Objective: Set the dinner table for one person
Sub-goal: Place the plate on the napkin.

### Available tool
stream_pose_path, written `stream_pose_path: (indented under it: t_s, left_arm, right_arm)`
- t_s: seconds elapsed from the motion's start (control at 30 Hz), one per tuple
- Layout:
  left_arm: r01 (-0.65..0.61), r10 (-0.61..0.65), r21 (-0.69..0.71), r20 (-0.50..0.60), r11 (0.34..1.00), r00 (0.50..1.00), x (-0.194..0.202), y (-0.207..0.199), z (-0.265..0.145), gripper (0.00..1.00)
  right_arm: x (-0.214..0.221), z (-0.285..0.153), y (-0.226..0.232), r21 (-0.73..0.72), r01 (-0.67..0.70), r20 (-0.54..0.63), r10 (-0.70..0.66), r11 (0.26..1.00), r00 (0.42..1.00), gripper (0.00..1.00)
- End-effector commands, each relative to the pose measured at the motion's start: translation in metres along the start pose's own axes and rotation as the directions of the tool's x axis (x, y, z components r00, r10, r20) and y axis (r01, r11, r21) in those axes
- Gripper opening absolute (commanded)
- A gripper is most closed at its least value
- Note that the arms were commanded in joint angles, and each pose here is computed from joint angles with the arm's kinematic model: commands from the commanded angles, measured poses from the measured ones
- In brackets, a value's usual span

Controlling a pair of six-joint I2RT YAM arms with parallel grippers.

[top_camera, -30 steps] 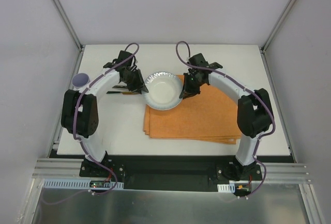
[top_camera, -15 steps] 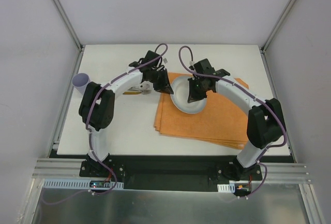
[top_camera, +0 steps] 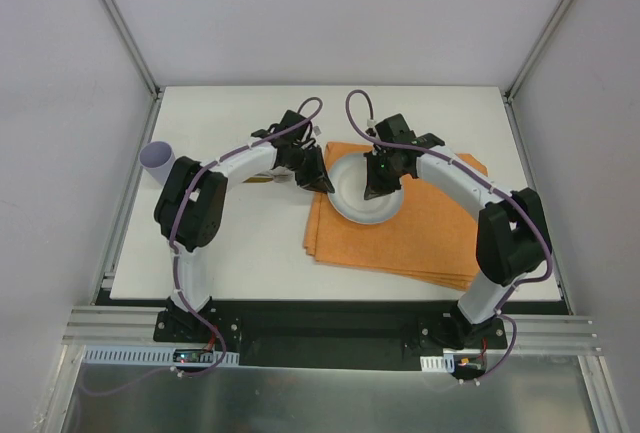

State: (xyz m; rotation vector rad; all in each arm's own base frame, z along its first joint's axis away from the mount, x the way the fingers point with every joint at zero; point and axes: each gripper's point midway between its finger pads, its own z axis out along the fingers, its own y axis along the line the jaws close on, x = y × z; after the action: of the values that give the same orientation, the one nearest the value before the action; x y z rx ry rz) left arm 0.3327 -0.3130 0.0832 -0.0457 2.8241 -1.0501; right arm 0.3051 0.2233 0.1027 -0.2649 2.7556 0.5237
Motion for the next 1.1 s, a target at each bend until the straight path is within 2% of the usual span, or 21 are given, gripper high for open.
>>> stream_pose_path:
  t_s: [0.0, 0.07, 0.1, 0.17, 0.2, 0.33, 0.43, 0.6, 0.7, 0.8, 0.83, 0.93, 1.0, 1.07]
  left_arm:
    - [0.08, -0.087, -0.138, -0.045, 0.987, 0.995, 0.027, 0.036, 0.002, 0.14]
    - [0.109, -0.119, -0.16, -0.051, 0.981, 0.992, 0.03, 0.046, 0.005, 0.21]
    - [0.12, -0.131, -0.171, -0.054, 0.978, 0.99, 0.032, 0.05, 0.006, 0.34]
    - [0.127, -0.139, -0.204, -0.043, 0.971, 0.989, 0.033, 0.057, 0.006, 0.47]
    - [0.132, -0.143, -0.22, -0.035, 0.967, 0.989, 0.032, 0.059, 0.005, 0.61]
    - [0.154, -0.154, -0.276, 0.02, 0.949, 0.988, 0.026, 0.069, -0.007, 0.9]
    - [0.139, -0.117, -0.286, 0.095, 0.948, 0.989, 0.014, 0.064, -0.024, 0.96]
    - [0.035, 0.007, -0.201, 0.201, 0.979, 0.98, -0.006, 0.02, -0.066, 0.98]
    - [-0.048, 0.082, -0.136, 0.255, 0.99, 0.964, -0.013, -0.012, -0.094, 0.98]
    - [-0.118, 0.131, -0.066, 0.254, 0.991, 0.958, -0.006, -0.034, -0.11, 0.99]
    - [-0.142, 0.143, -0.018, 0.224, 0.99, 0.964, 0.003, -0.043, -0.112, 0.97]
    - [-0.198, 0.188, 0.07, 0.133, 0.978, 0.973, 0.027, -0.055, -0.107, 0.59]
    - [-0.183, 0.179, 0.071, 0.062, 0.981, 0.982, 0.044, -0.042, -0.094, 0.41]
    - [-0.178, 0.178, 0.074, 0.012, 0.981, 0.984, 0.058, -0.033, -0.086, 0.29]
  right_arm:
    - [-0.007, -0.005, 0.003, -0.017, 0.019, 0.008, -0.019, 1.0, 1.0, 0.01]
    - [-0.007, -0.005, 0.002, -0.016, 0.021, 0.007, -0.021, 1.0, 1.0, 0.01]
    - [-0.007, -0.005, 0.003, -0.018, 0.02, 0.004, -0.02, 1.0, 1.0, 0.01]
    - [-0.005, -0.006, 0.002, -0.018, 0.024, -0.002, -0.024, 1.0, 1.0, 0.01]
    - [-0.004, -0.005, 0.002, -0.018, 0.026, -0.004, -0.026, 0.999, 1.0, 0.01]
    - [-0.002, -0.008, 0.001, -0.014, 0.027, -0.005, -0.027, 1.0, 1.0, 0.01]
    - [-0.004, -0.011, 0.0, -0.008, 0.029, 0.002, -0.029, 1.0, 1.0, 0.01]
    - [-0.006, -0.019, -0.02, 0.079, -0.003, 0.025, 0.001, 0.997, 1.0, 0.01]
    - [-0.004, -0.028, -0.05, 0.181, -0.112, 0.058, 0.103, 0.977, 0.993, 0.01]
    - [-0.001, -0.036, -0.079, 0.238, -0.217, 0.097, 0.199, 0.947, 0.975, 0.01]
    - [0.0, -0.041, -0.086, 0.243, -0.246, 0.108, 0.225, 0.938, 0.968, 0.01]
    - [0.001, -0.049, -0.106, 0.308, -0.275, 0.139, 0.243, 0.911, 0.96, 0.01]
    - [0.001, -0.05, -0.109, 0.31, -0.275, 0.133, 0.245, 0.91, 0.96, 0.01]
    - [0.0, -0.049, -0.111, 0.311, -0.275, 0.126, 0.247, 0.91, 0.961, 0.01]
